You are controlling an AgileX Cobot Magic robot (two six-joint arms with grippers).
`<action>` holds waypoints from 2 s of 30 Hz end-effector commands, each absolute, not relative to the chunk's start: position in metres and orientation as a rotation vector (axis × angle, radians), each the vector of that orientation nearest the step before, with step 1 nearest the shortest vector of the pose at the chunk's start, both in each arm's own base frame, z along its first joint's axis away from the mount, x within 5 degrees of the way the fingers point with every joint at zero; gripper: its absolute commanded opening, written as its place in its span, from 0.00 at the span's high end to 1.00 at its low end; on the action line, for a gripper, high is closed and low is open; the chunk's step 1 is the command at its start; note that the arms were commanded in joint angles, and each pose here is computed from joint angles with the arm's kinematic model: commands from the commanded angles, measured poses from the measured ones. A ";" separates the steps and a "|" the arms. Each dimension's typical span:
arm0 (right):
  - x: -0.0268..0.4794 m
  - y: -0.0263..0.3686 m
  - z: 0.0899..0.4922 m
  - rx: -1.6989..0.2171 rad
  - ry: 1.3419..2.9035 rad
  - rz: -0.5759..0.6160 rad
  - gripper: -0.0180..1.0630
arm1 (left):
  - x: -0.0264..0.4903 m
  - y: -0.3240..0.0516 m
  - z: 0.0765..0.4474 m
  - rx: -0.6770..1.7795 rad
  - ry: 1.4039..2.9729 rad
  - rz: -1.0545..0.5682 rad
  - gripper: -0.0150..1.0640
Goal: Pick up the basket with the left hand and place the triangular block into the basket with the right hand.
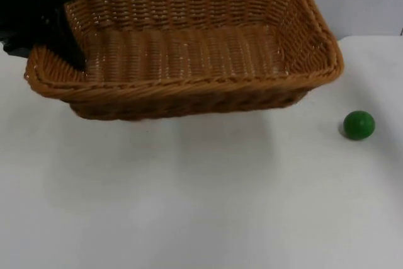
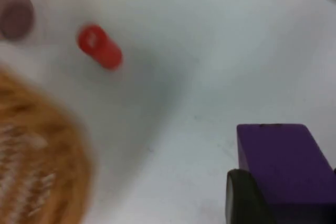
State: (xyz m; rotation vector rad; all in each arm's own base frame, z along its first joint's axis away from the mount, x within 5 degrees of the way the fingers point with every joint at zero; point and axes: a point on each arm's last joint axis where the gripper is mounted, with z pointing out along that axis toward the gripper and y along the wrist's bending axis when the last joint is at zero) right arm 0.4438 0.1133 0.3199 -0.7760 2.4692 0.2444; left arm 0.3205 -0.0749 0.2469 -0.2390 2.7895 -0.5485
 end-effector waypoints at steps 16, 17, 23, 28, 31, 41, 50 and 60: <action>0.333 0.240 0.417 -0.783 2.172 0.265 0.93 | 0.325 -0.078 0.257 -0.286 2.706 -0.604 0.99; 0.333 0.240 0.417 -0.783 2.172 0.265 0.93 | 0.325 -0.078 0.257 -0.286 2.706 -0.604 0.99; 0.313 0.270 0.374 -0.842 2.221 0.236 0.98 | 0.326 -0.078 0.258 -0.292 2.691 -0.606 0.99; 0.308 0.278 0.341 -0.817 2.266 0.271 0.98 | 0.325 -0.078 0.257 -0.291 2.695 -0.607 0.99; 0.308 0.276 0.315 -0.798 2.296 0.258 0.98 | 0.325 -0.078 0.257 -0.291 2.695 -0.607 0.99; 0.317 0.274 0.289 -0.732 2.250 0.182 0.98 | 0.324 -0.079 0.257 -0.288 2.717 -0.613 0.99; 0.321 0.278 0.270 -0.728 2.309 0.166 0.98 | 0.321 -0.079 0.256 -0.282 2.746 -0.617 0.99; 0.324 0.279 0.254 -0.748 2.368 0.115 0.98 | 0.320 -0.079 0.256 -0.282 2.759 -0.624 0.99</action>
